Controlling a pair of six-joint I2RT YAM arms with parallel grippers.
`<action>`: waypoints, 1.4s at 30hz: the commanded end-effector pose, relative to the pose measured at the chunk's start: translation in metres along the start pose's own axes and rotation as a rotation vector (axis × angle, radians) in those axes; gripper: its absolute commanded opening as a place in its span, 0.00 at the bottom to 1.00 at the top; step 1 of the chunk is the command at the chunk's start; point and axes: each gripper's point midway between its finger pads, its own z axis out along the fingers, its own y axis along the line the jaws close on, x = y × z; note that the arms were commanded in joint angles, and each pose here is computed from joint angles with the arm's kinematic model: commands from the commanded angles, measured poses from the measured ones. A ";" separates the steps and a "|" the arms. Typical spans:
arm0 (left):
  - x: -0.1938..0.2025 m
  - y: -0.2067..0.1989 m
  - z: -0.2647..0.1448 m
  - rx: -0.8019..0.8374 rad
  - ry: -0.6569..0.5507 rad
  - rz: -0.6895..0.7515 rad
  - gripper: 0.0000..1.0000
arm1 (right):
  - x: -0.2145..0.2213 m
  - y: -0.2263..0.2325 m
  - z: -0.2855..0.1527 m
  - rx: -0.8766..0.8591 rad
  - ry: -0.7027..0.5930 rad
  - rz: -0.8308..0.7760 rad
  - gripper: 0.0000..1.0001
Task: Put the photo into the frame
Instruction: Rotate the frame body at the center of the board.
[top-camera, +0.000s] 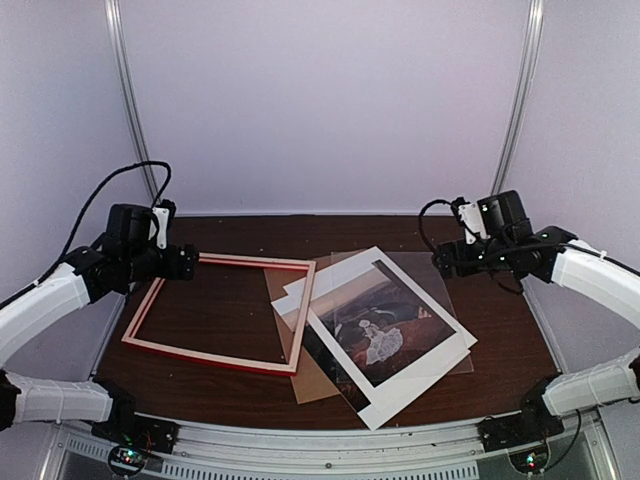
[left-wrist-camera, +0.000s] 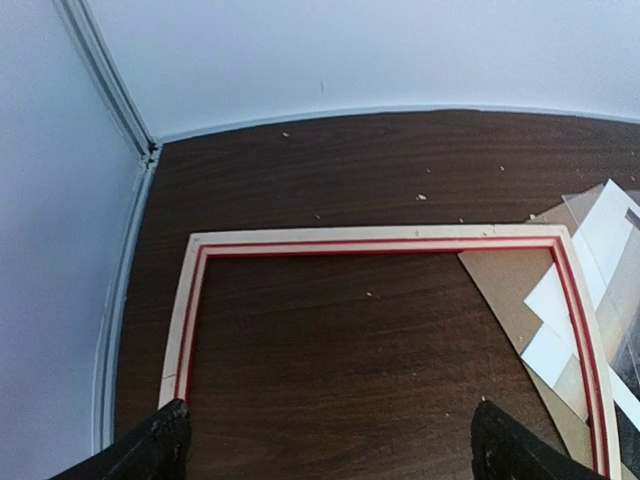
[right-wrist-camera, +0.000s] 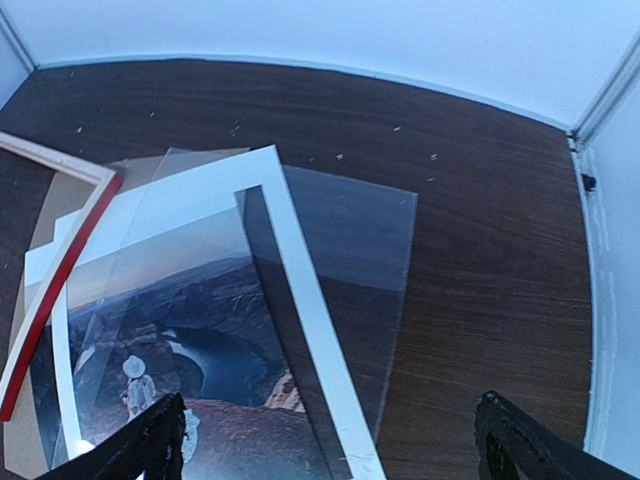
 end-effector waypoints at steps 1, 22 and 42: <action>0.006 -0.030 0.004 0.060 0.036 0.022 0.98 | 0.016 0.048 0.024 -0.101 0.081 -0.035 1.00; 0.099 -0.221 0.042 0.406 0.263 0.208 0.91 | 0.082 0.156 0.077 -0.191 0.277 -0.111 1.00; 0.152 -0.283 0.083 0.510 0.555 0.231 0.70 | 0.098 0.138 0.081 -0.113 0.297 -0.108 1.00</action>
